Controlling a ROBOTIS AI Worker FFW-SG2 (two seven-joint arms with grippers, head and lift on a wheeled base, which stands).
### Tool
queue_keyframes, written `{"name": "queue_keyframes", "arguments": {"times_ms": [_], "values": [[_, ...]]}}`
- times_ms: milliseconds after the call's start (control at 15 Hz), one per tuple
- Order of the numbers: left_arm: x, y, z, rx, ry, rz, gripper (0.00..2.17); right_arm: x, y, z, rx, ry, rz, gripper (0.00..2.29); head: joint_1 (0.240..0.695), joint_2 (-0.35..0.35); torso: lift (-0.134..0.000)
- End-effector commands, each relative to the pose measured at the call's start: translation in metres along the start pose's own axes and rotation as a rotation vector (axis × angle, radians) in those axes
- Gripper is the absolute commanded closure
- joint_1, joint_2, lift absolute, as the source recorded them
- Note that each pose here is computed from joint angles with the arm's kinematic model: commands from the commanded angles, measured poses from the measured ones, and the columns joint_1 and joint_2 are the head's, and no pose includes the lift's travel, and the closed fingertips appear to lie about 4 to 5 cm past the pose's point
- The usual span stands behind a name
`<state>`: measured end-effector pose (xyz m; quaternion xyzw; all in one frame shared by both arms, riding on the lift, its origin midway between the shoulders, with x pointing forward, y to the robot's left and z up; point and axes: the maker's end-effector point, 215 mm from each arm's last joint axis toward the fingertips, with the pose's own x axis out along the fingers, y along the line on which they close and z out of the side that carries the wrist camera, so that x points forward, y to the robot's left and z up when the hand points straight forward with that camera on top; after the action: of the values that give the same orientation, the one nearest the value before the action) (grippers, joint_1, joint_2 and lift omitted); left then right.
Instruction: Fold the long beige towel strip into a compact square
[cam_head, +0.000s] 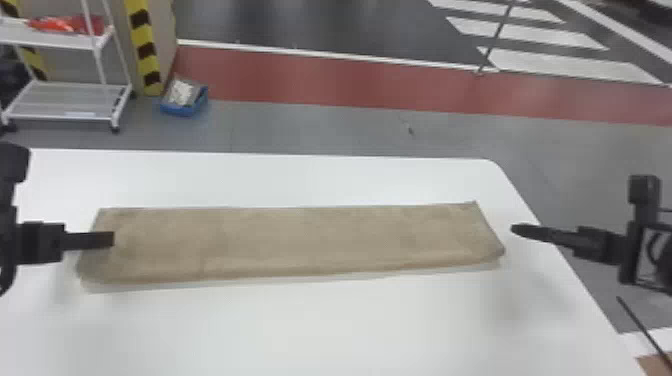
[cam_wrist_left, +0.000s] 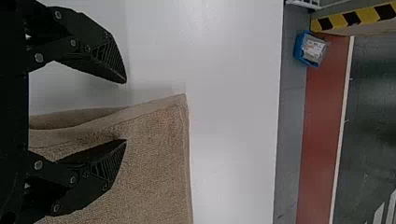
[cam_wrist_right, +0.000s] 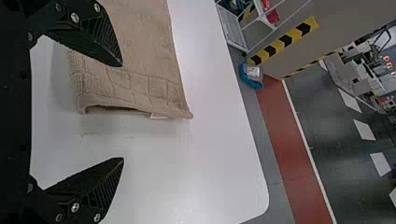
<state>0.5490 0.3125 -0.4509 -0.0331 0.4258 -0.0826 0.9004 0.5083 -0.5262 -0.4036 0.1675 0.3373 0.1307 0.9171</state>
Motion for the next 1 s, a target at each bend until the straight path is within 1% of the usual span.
{"name": "queue_keyframes", "arguments": {"times_ms": [0,67,133,267,333,400,467,533,600,733,933], "values": [[0.003,-0.003,-0.004,0.010,0.014,0.003,0.52,-0.002,-0.002,-0.001,0.003,-0.004,-0.001,0.18,0.695,-0.219,-0.124],[0.003,-0.003,-0.004,0.010,0.015,0.002,0.52,-0.003,-0.002,0.000,0.007,-0.006,-0.001,0.18,0.695,-0.221,-0.124],[0.003,-0.002,-0.006,0.007,0.023,0.003,0.70,-0.003,-0.002,-0.001,0.007,-0.005,0.000,0.18,0.695,-0.223,-0.124],[0.002,-0.004,-0.007,0.002,0.033,-0.002,0.73,-0.004,-0.003,-0.001,0.008,-0.006,0.000,0.18,0.695,-0.225,-0.124],[0.001,-0.004,-0.007,-0.003,0.038,-0.003,1.01,-0.004,-0.002,-0.001,0.008,-0.006,0.002,0.18,0.695,-0.227,-0.124],[0.000,-0.004,-0.009,-0.012,0.044,-0.003,1.33,-0.004,-0.002,-0.001,0.008,-0.006,0.002,0.18,0.695,-0.228,-0.124],[-0.002,-0.005,-0.015,-0.028,0.062,-0.011,1.39,-0.004,-0.002,-0.001,0.008,-0.006,0.002,0.18,0.695,-0.228,-0.124],[-0.005,-0.009,-0.014,-0.042,0.063,-0.030,1.44,-0.004,-0.002,-0.001,0.005,-0.008,0.002,0.18,0.695,-0.228,-0.124],[-0.009,-0.016,-0.015,-0.068,0.071,-0.058,1.63,-0.003,-0.001,-0.001,0.006,-0.006,0.004,0.18,0.695,-0.231,-0.124],[-0.018,-0.027,-0.012,-0.142,0.072,-0.124,1.67,-0.003,0.001,0.002,0.004,-0.013,0.007,0.18,0.695,-0.236,-0.124],[-0.027,-0.035,-0.002,-0.190,0.068,-0.169,1.67,-0.001,0.007,0.001,0.008,-0.014,0.016,0.18,0.695,-0.249,-0.124]]}}
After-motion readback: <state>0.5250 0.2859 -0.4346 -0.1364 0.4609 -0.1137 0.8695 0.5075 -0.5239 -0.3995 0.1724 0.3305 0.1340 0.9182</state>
